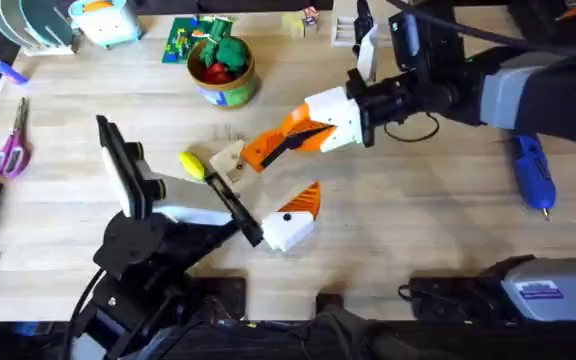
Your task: Pick up the gripper from the table and insert it into the empty holder that is missing its gripper. Then pick up a screw, insert it into the mounting hole, and use the screwdriver to tighten it. Finally, clean up the table by picking up the vegetable and placing it into the bucket.
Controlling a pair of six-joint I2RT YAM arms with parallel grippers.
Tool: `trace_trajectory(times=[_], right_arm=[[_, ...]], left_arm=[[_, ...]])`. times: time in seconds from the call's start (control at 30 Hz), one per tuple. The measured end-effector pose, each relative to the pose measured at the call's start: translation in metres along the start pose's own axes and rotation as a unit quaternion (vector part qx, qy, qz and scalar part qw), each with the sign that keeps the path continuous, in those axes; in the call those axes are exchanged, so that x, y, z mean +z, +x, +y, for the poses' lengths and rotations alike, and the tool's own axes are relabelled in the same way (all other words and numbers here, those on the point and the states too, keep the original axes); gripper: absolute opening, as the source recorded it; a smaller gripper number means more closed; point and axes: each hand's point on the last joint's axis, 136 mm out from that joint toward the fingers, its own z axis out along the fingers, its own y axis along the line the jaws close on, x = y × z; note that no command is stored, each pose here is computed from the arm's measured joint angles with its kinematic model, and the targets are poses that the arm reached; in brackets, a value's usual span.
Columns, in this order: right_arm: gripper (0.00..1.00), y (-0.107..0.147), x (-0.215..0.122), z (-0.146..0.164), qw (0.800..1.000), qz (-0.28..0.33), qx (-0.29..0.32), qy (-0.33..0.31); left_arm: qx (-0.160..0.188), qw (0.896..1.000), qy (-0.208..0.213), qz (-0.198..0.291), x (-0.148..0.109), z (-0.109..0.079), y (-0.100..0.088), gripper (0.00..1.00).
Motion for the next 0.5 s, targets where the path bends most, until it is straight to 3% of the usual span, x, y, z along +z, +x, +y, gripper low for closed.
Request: trace_trajectory(times=[0.5], right_arm=[[0.010,-0.0049,0.0075,-0.0064,1.000,-0.017,0.001,0.023]], left_arm=[[-0.001,1.000,-0.004,-0.001,0.0000,0.0014,-0.0002,0.993]])
